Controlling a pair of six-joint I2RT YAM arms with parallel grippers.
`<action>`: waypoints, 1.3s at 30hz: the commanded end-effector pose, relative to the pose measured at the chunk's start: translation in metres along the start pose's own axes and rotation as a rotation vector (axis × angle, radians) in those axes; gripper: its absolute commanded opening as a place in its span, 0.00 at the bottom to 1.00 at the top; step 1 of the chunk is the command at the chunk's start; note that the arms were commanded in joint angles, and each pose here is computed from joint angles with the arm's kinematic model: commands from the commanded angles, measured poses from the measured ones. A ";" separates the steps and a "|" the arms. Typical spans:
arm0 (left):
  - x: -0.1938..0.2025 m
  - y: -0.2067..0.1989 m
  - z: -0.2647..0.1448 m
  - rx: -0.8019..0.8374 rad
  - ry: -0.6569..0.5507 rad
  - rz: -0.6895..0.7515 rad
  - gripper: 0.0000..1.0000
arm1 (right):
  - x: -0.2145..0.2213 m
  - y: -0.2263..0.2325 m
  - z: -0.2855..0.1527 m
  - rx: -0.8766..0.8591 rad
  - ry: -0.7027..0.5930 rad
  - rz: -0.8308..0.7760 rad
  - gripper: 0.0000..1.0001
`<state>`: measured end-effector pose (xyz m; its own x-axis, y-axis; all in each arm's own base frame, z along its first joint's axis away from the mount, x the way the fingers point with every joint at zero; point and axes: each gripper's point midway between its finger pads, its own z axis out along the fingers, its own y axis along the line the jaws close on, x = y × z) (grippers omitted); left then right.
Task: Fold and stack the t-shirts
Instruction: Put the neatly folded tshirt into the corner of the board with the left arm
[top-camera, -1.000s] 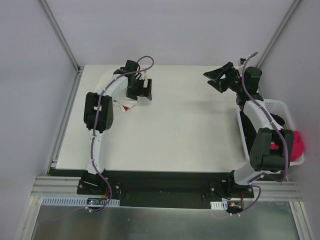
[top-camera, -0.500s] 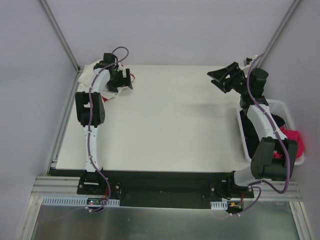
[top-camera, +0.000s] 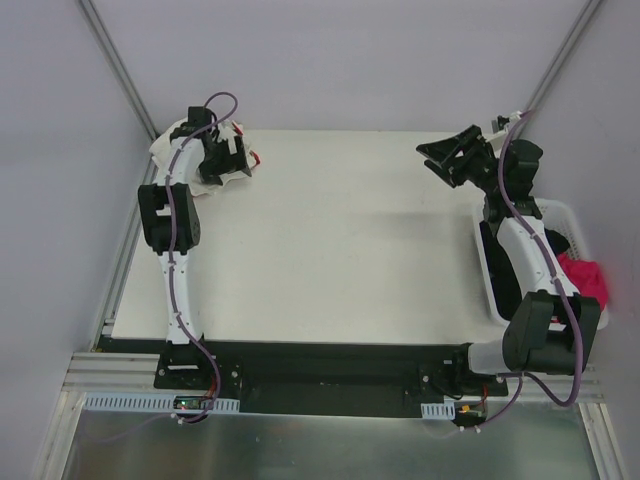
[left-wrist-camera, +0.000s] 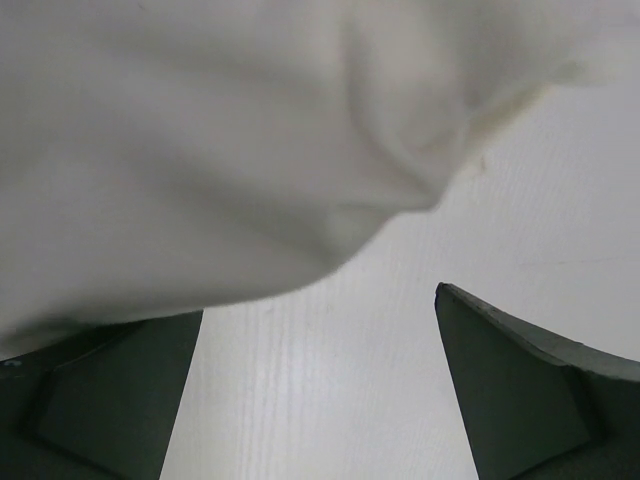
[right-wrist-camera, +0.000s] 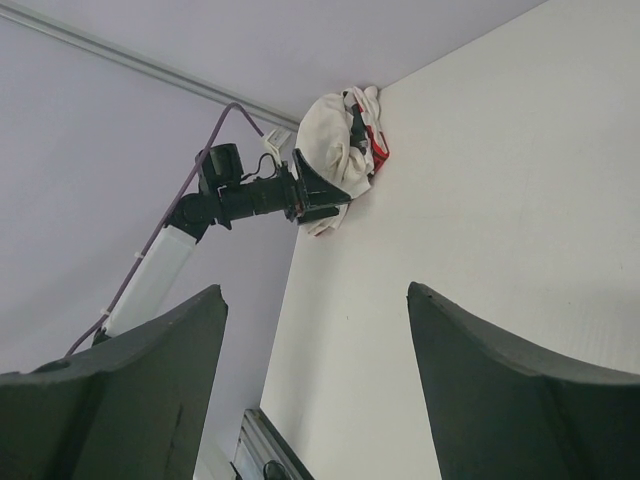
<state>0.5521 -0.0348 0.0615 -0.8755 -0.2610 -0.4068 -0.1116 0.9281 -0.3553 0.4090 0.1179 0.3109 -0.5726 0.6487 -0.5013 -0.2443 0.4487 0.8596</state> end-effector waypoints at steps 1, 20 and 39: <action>-0.021 -0.078 -0.065 0.157 -0.162 0.156 0.99 | 0.001 0.015 -0.007 -0.034 -0.013 -0.042 0.76; -0.011 -0.189 -0.222 0.551 -0.580 0.320 0.99 | 0.034 -0.008 -0.003 0.053 0.144 -0.160 0.75; 0.101 -0.159 -0.304 0.440 -0.916 0.320 0.99 | 0.042 0.007 -0.025 0.177 0.049 -0.418 0.81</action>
<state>0.3370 -0.1361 0.3539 -0.1215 -0.2798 -0.9524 0.4587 0.8350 -0.3038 0.3704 0.1294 0.2976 -0.5266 0.4030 -0.7485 -0.2983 0.7369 0.6067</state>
